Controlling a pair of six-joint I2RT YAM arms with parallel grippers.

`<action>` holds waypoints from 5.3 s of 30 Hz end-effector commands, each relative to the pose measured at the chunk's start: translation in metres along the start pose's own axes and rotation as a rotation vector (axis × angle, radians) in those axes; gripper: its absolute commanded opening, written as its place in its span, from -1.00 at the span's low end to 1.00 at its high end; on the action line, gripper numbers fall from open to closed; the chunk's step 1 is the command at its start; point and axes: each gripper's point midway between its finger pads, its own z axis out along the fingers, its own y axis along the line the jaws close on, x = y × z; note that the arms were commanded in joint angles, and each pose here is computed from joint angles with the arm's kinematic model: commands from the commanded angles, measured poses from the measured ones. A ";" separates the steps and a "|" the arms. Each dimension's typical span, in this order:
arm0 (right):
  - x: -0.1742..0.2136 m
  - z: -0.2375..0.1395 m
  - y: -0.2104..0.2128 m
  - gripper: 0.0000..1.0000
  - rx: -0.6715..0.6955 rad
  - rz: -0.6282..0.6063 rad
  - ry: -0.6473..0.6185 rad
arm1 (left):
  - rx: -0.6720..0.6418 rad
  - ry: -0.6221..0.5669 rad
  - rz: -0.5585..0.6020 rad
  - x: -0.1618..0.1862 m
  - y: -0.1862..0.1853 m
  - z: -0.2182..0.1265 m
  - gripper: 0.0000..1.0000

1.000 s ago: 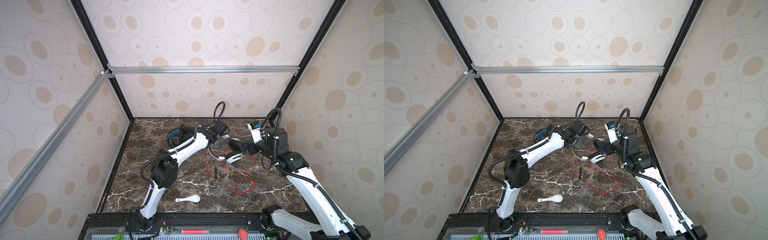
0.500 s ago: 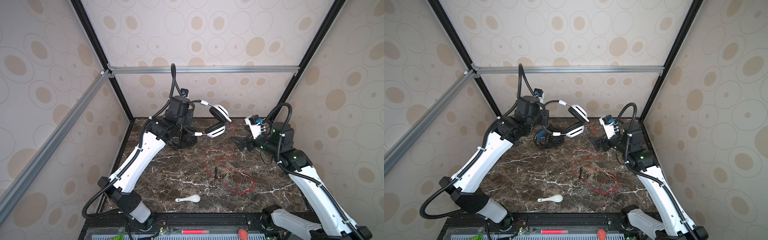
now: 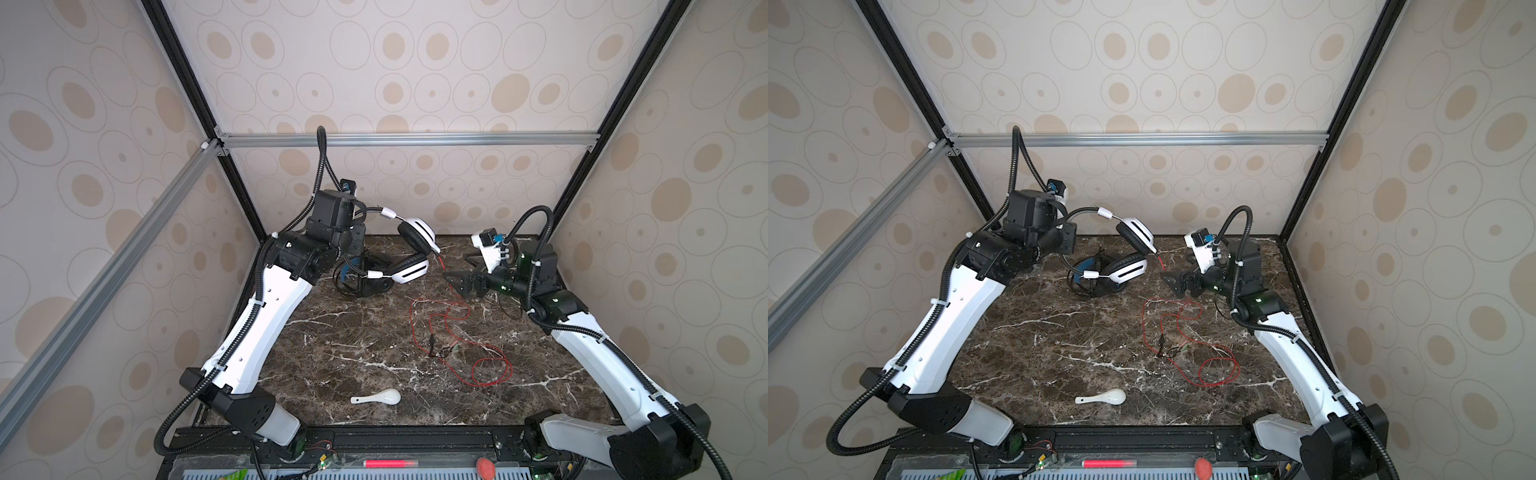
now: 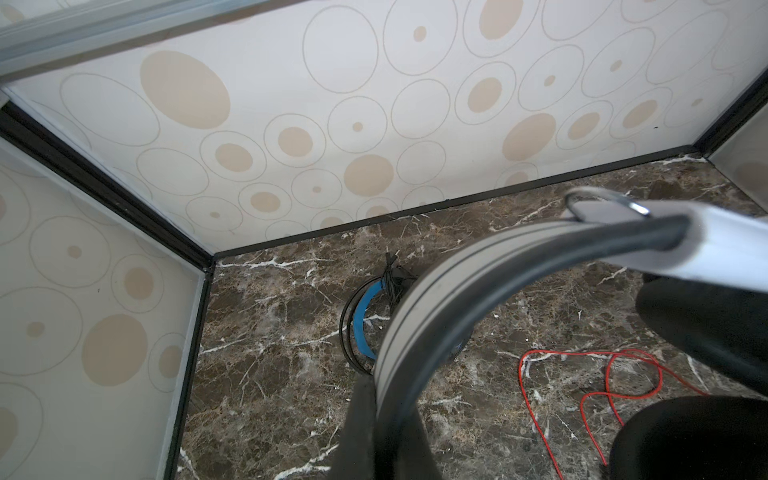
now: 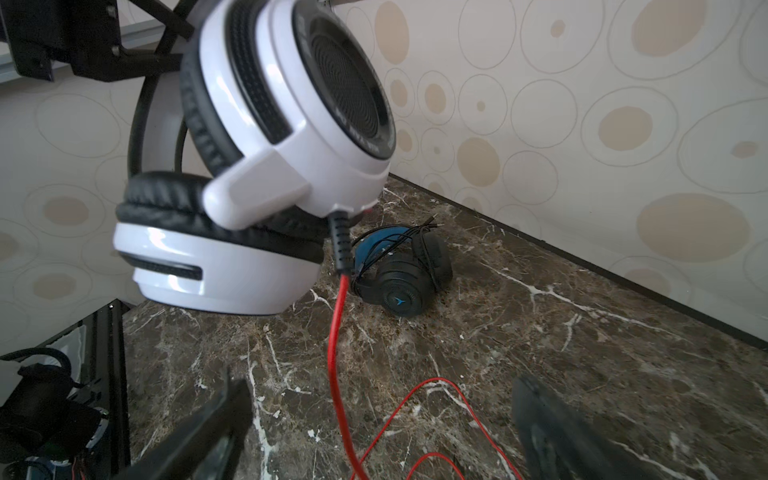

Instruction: Wrap the headphones

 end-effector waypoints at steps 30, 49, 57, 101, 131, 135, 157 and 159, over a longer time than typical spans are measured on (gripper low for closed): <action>0.070 0.060 -0.038 -0.47 0.017 0.067 0.047 | 0.094 -0.142 -0.295 -0.068 0.050 -0.041 -1.00; 0.002 -0.004 -0.015 -1.00 0.329 -0.694 0.355 | 0.024 -0.068 -0.215 -0.031 0.055 0.007 -1.00; -0.079 0.017 0.026 -1.00 0.323 -0.944 0.329 | 0.160 -0.048 -0.047 0.001 0.008 0.016 -1.00; -0.117 0.026 -0.014 0.48 0.323 -0.424 0.125 | 0.808 -0.290 -0.110 -0.026 -0.095 -0.095 -1.00; -0.032 0.065 -0.005 0.60 0.029 -0.006 -0.082 | 0.777 -0.452 -0.266 -0.103 -0.080 -0.110 -1.00; -0.010 0.081 -0.002 0.59 -0.013 0.021 -0.048 | 0.757 -0.461 -0.284 -0.111 -0.079 -0.105 -1.00; 0.023 0.106 0.000 -0.57 -0.101 0.126 -0.030 | 0.617 -0.477 -0.368 -0.128 -0.061 -0.080 -1.00; 0.023 0.105 0.000 -0.56 -0.101 0.129 -0.036 | 0.613 -0.476 -0.372 -0.129 -0.061 -0.078 -1.00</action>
